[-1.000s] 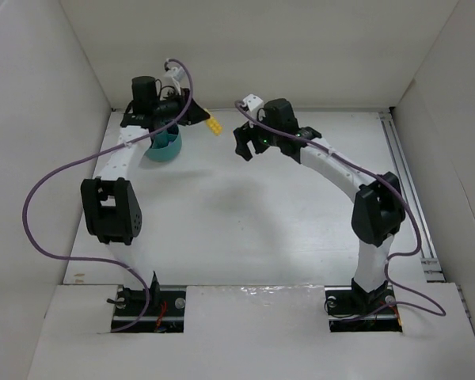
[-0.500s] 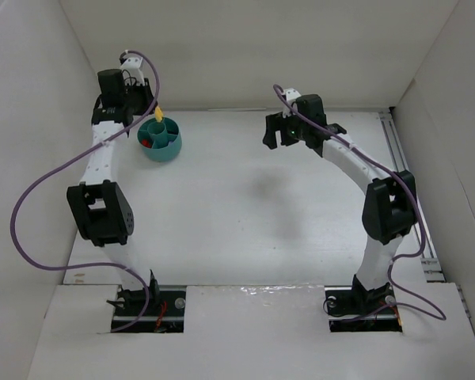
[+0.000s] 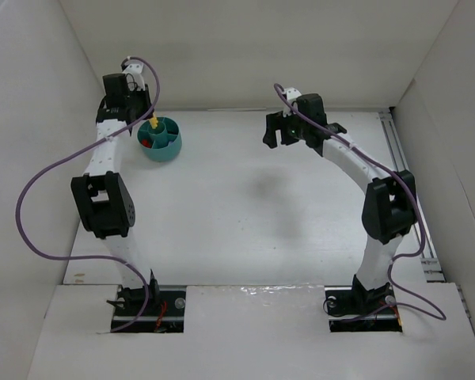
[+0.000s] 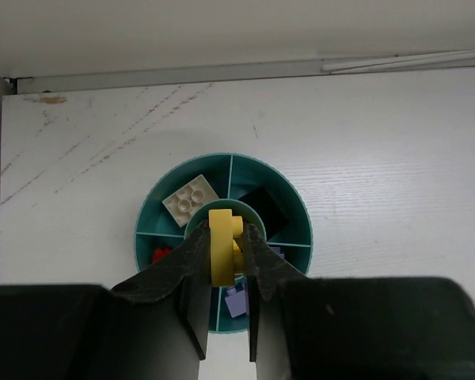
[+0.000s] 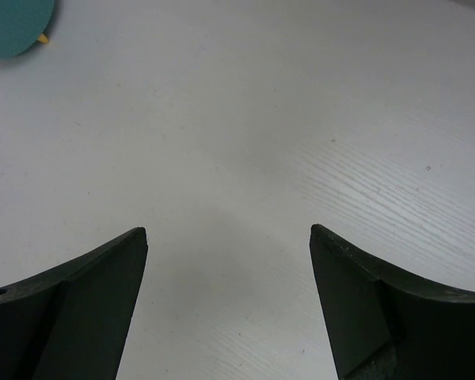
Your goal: Sort the legos into containers by color
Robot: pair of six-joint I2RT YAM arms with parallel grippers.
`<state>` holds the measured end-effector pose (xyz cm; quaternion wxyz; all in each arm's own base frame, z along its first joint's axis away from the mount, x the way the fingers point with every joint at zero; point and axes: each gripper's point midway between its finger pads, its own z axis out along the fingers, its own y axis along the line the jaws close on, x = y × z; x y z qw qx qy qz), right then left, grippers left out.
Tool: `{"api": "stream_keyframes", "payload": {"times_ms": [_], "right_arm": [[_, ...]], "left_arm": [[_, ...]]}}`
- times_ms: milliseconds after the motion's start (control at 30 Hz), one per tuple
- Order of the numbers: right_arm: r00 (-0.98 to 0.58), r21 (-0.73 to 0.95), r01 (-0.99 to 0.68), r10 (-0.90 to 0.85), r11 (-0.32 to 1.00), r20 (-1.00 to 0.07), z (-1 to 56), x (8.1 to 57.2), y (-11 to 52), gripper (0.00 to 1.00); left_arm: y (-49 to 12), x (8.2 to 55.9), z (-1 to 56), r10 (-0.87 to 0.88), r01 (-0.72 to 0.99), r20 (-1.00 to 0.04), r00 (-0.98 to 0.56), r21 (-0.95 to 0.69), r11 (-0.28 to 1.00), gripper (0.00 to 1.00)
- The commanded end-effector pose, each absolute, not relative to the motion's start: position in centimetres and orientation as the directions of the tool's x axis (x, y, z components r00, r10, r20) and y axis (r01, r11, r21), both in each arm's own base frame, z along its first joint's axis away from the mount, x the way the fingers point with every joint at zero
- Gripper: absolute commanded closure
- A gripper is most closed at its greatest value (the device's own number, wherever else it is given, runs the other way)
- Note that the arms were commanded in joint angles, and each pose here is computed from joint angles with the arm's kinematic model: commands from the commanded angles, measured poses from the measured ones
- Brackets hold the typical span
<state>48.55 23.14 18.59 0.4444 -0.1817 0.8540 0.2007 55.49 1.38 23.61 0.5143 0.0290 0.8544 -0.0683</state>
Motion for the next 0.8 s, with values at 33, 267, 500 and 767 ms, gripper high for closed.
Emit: {"api": "stream_keyframes", "payload": {"times_ms": [33,267,500,767], "right_arm": [[-0.475,0.17,-0.492,-0.099,0.854,-0.875,21.4,50.3,23.2,0.11],[-0.469,0.154,-0.483,-0.107,0.862,-0.877,21.2,50.7,23.0,0.11],[-0.477,0.155,-0.482,-0.109,0.862,-0.872,20.8,50.8,23.0,0.1],[-0.474,0.187,-0.441,-0.051,0.878,-0.879,21.7,51.4,22.1,0.1]], "left_arm": [[2.0,56.3,26.2,-0.008,0.11,-0.914,-0.405,-0.057,0.992,1.0],[2.1,56.9,24.1,-0.012,0.107,-0.894,-0.447,-0.067,0.992,0.94],[2.0,56.8,23.7,-0.024,0.101,-0.889,-0.457,-0.078,0.992,0.41],[-2.2,56.3,32.9,0.034,0.238,-0.958,-0.284,-0.037,0.97,0.11]]}}
